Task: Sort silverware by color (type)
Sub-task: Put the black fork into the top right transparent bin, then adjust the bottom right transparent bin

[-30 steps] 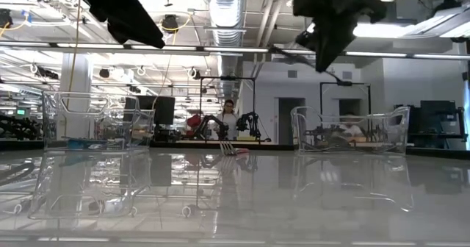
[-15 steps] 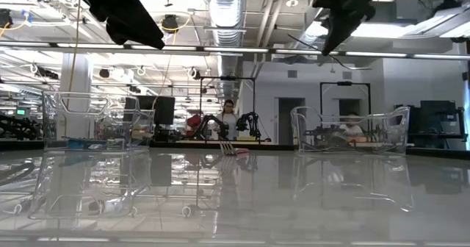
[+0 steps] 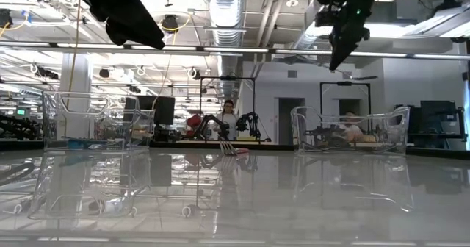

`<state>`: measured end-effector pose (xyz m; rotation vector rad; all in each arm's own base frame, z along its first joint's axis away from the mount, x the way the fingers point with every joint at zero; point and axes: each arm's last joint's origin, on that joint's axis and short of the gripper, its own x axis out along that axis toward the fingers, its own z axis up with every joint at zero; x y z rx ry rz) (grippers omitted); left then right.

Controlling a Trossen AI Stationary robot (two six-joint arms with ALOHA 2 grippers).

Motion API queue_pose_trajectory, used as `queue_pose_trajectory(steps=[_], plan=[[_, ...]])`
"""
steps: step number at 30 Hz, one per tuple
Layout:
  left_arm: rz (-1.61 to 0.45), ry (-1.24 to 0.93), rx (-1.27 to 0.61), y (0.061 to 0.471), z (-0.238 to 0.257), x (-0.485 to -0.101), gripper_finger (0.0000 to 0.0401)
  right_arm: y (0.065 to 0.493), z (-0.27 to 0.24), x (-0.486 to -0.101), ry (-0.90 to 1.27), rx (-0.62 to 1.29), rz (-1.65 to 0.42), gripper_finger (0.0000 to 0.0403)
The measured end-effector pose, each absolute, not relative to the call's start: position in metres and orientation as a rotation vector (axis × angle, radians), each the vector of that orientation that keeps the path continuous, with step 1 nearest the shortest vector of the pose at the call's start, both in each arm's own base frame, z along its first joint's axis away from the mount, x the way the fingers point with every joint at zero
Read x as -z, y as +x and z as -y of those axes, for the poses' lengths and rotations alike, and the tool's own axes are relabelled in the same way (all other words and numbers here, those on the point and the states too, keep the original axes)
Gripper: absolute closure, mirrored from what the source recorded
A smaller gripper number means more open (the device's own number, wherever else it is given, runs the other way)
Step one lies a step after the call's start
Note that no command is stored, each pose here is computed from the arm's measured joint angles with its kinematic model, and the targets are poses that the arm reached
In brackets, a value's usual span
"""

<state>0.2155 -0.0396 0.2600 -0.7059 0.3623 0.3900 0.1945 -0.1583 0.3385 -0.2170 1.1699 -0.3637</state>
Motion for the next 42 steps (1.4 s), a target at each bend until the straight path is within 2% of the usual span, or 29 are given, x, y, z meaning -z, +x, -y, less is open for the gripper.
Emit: queue_pose_trajectory(steps=[11, 21, 27, 35, 42], plan=[[-0.358, -0.715, -0.401, 0.216, 0.037, -0.260, 0.0266, 0.218, 0.196, -0.279, -0.142, 0.212, -1.413, 0.0382], [-0.351, -0.752, -0.408, 0.216, 0.038, -0.260, 0.0266, 0.219, 0.223, -0.240, -0.006, 0.166, -1.529, 0.0381], [-0.350, -0.766, -0.409, 0.216, 0.038, -0.260, 0.0266, 0.215, 0.225, -0.230, 0.071, 0.149, -1.589, 0.0352], [-0.351, -0.758, -0.409, 0.216, 0.038, -0.260, 0.0266, 0.209, 0.219, -0.241, 0.113, 0.178, -1.579, 0.0318], [-0.355, -0.746, -0.407, 0.216, 0.038, -0.260, 0.0266, 0.204, 0.214, -0.255, 0.126, 0.238, -1.539, 0.0253]])
